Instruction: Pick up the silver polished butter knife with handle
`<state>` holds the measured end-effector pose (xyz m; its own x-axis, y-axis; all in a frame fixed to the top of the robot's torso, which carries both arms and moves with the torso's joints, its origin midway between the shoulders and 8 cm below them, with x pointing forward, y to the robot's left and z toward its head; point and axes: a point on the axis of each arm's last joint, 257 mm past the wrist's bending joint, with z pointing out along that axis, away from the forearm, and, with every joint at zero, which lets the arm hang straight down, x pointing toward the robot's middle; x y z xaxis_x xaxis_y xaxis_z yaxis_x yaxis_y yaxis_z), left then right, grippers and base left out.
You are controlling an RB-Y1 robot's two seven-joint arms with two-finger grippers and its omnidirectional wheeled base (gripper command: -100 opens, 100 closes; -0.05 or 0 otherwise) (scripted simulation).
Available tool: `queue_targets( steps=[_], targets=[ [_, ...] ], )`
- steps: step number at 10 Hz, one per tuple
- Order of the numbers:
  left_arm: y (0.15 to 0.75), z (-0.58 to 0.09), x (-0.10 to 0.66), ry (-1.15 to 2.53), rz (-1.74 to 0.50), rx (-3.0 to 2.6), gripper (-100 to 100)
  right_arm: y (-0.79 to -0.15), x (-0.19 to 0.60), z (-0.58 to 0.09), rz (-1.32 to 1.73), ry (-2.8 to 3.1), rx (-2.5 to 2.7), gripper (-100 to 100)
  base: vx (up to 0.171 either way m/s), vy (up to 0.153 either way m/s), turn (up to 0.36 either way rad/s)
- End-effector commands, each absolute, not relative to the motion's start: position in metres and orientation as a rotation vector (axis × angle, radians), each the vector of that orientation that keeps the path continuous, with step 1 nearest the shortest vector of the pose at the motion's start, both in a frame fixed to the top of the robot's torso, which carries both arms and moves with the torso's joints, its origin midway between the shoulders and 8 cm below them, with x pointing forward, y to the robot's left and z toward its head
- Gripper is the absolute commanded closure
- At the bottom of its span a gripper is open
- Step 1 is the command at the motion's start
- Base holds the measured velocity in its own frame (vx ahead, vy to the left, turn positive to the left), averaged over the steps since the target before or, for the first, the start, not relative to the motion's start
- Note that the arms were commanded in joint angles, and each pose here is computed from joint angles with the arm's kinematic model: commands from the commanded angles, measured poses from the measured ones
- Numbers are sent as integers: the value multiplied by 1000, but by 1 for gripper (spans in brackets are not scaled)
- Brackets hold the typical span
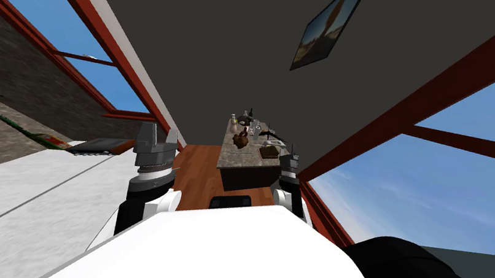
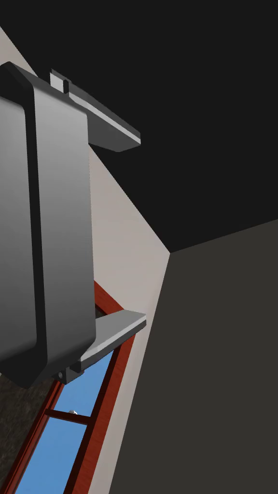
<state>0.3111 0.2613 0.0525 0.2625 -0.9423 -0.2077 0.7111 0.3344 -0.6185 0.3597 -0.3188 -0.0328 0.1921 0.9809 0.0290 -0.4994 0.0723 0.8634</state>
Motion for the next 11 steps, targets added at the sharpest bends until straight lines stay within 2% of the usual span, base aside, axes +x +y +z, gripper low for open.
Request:
queue_targets(
  steps=[1, 3, 5, 11],
  targets=[
    [261, 52, 311, 608, -1170, -448, 0, -319, 359, -34, 1257, 720, 867, -100, -1, 50, -3],
    [261, 52, 311, 608, -1170, -448, 0, -322, 358, -37, 1255, 761, 844, -100, 0, 130, -18],
    [261, 52, 311, 608, -1170, -448, 0, -329, 356, -45, 1248, 805, 829, -100, -12, 208, -31],
    [261, 52, 311, 608, -1170, -448, 0, -366, 345, -79, 1194, 930, 840, -100, 14, 296, -49]
  ],
)
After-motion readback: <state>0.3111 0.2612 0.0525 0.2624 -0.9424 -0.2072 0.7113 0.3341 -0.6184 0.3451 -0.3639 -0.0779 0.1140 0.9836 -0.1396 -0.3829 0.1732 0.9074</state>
